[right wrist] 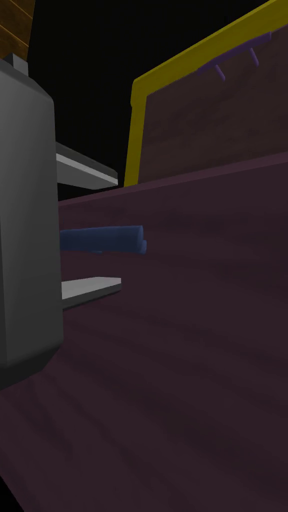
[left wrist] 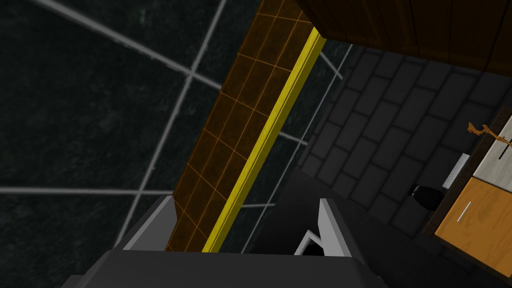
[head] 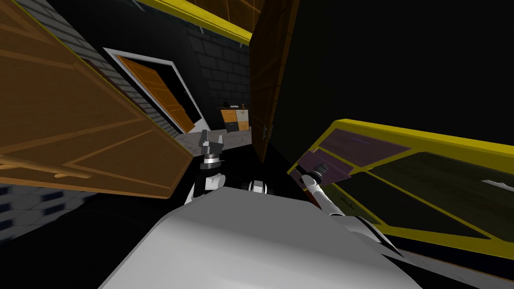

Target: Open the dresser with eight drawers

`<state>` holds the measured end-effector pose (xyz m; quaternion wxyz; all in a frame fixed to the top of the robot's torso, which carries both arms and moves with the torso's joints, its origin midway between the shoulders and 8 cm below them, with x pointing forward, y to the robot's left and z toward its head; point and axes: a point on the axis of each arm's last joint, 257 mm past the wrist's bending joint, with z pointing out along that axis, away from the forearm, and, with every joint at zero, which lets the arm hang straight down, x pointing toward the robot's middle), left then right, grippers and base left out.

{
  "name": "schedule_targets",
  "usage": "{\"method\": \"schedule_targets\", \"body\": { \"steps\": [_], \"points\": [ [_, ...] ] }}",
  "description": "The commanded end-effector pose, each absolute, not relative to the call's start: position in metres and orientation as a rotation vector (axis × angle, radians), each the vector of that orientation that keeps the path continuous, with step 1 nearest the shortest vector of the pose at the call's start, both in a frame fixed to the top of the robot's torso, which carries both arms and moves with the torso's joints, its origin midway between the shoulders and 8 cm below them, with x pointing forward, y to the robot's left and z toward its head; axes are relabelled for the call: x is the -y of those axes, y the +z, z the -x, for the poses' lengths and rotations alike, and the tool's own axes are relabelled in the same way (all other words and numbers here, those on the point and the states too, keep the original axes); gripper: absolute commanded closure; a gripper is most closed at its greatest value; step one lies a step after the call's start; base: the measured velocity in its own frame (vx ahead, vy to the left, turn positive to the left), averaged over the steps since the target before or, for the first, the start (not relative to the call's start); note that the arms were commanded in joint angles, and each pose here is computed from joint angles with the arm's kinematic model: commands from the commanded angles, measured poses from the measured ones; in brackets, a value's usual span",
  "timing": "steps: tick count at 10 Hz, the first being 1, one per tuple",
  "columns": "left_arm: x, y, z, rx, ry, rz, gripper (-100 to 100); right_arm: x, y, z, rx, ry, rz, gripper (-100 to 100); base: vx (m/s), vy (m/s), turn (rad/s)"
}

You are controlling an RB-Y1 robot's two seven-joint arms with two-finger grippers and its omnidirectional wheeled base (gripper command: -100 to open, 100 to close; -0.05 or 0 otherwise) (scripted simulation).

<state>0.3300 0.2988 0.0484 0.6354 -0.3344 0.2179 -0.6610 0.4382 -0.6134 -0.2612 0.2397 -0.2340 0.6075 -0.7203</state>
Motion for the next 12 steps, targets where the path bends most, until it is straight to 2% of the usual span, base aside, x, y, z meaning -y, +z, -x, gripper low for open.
{"method": "schedule_targets", "body": {
  "steps": [1,6,7,12],
  "points": [
    [-0.299,0.048,-0.33,-0.498,-1.51,0.764,0,0.629,-0.238,-0.456,-1.655,-1.969,0.651,-100,-0.025,0.054,-0.03],
    [-0.299,0.048,-0.33,-0.498,-1.511,0.764,0,0.646,-0.21,-0.474,-1.643,-1.964,0.651,-100,-0.031,0.059,-0.019],
    [-0.299,0.048,-0.33,-0.498,-1.51,0.764,0,0.646,-0.211,-0.475,-1.646,-1.962,0.66,0,-0.003,0.007,0.002],
    [-0.299,0.048,-0.33,-0.498,-1.51,0.764,0,0.645,-0.213,-0.475,-1.65,-1.959,0.663,0,0.0,0.0,0.0]
  ]
}}
